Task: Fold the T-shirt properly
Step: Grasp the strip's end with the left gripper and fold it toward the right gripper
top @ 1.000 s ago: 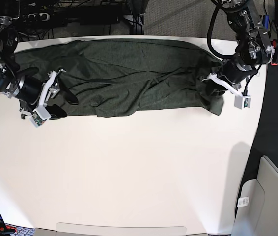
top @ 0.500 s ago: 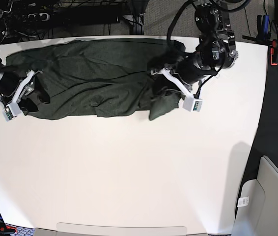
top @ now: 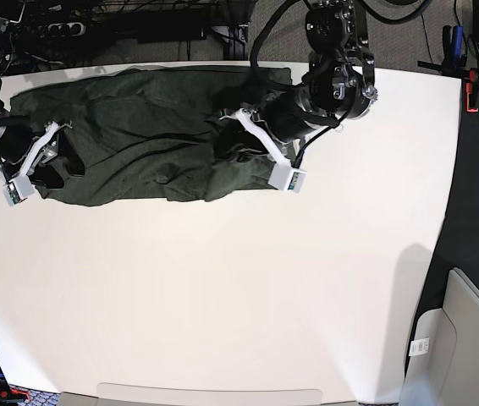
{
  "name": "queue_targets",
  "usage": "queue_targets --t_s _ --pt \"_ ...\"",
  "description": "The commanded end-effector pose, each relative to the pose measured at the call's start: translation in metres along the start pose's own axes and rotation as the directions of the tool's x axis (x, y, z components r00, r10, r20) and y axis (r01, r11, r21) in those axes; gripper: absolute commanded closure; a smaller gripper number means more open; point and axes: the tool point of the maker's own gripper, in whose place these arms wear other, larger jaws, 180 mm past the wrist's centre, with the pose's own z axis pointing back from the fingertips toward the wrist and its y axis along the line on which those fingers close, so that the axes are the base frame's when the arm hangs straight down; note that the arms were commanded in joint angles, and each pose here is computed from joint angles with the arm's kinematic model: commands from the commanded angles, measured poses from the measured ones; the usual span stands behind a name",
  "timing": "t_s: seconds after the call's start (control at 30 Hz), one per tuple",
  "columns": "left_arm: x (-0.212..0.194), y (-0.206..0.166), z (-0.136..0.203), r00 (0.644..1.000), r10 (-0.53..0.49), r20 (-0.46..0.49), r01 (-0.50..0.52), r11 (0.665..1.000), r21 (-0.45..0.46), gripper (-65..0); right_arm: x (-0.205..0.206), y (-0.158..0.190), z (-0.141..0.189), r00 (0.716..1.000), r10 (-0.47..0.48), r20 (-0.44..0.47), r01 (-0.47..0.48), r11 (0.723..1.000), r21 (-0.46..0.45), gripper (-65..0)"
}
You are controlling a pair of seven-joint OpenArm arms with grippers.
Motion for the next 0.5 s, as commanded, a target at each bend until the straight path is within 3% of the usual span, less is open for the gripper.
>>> queue_targets --t_s 0.0,0.47 --pt "0.006 -0.011 -0.002 1.0 -0.011 0.021 0.012 0.999 -0.036 -1.6 0.017 -0.004 0.006 0.998 0.027 0.048 -0.026 1.0 -0.006 -27.6" --pt "0.009 -0.025 -0.008 0.999 -0.045 0.012 0.046 0.996 -0.071 -19.4 0.014 0.006 -0.002 0.998 -0.011 0.07 0.01 1.0 0.017 -27.6"
